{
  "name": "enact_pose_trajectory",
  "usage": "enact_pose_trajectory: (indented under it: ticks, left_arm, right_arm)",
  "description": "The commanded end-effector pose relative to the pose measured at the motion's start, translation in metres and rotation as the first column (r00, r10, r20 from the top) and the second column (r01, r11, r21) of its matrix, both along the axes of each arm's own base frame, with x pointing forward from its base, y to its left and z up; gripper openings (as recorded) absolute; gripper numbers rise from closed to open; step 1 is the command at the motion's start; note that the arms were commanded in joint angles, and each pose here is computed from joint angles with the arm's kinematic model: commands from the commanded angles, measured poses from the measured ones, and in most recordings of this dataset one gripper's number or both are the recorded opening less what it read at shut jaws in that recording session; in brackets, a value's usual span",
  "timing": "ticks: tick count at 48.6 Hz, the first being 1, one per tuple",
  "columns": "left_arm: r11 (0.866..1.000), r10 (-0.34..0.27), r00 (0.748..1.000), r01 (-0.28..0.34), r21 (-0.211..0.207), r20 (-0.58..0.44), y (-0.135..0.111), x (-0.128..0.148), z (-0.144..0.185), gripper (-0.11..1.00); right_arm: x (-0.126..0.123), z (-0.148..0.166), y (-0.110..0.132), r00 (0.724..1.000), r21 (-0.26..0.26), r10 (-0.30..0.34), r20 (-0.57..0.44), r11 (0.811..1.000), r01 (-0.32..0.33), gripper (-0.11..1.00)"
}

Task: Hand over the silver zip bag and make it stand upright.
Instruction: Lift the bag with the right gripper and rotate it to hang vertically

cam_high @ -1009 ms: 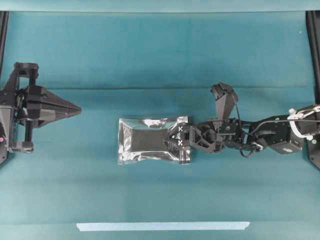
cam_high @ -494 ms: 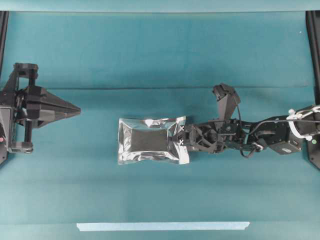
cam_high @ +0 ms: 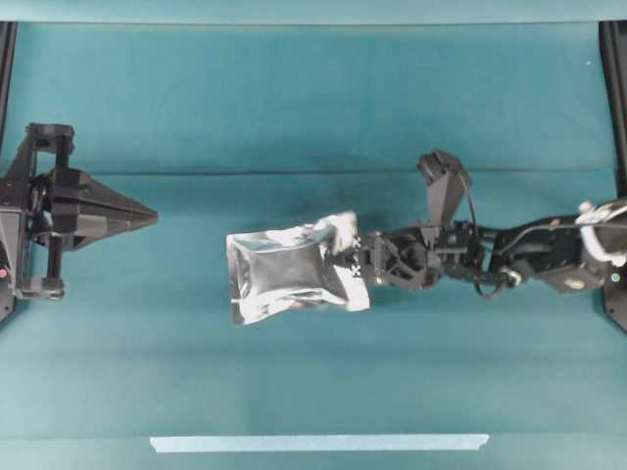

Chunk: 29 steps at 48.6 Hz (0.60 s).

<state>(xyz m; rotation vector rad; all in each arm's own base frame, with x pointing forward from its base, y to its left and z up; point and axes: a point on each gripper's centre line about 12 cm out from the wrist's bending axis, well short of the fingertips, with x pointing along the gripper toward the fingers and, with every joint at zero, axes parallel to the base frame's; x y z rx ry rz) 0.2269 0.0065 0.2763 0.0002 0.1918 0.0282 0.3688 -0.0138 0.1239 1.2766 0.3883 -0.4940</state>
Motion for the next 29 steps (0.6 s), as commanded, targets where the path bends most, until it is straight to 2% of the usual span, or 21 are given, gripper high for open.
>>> enact_pose_trajectory:
  ticks: [1,6,10,13,17,25,29]
  left_arm:
    - [1.0,0.001,1.0,-0.001,0.002,0.02,0.0,0.001,0.006,-0.01]
    - [1.0,0.0,1.0,0.0,0.002,0.021,0.0,0.0,0.006,-0.01]
    - [1.0,0.001,1.0,-0.001,0.002,0.023,0.0,-0.001,0.005,-0.01]
    - [1.0,0.001,1.0,-0.001,0.001,0.028,0.0,-0.002,0.006,-0.01]
    - [1.0,0.001,1.0,-0.001,0.002,0.031,0.0,-0.004,0.006,-0.01]
    - [1.0,0.001,0.999,-0.001,0.001,0.038,0.0,-0.006,0.008,-0.01]
    - [1.0,0.001,0.999,-0.001,0.001,0.043,0.0,-0.007,0.008,-0.01]
  right_arm:
    - [0.009,0.036,-0.007,0.998,-0.053,0.06,0.019,0.997,-0.059,0.01]
    - [0.01,0.061,-0.009,0.983,-0.098,0.166,-0.076,0.98,-0.173,0.01]
    - [0.008,0.079,-0.012,0.953,-0.125,0.253,-0.165,0.953,-0.275,0.01]
    - [0.005,0.091,-0.017,0.93,-0.134,0.296,-0.217,0.935,-0.329,0.01]
    - [0.004,0.105,-0.024,0.903,-0.143,0.34,-0.264,0.912,-0.385,0.01]
    - [0.009,0.122,-0.029,0.87,-0.155,0.389,-0.302,0.881,-0.447,0.01]
    - [0.011,0.126,-0.028,0.839,-0.154,0.428,-0.335,0.854,-0.497,0.01]
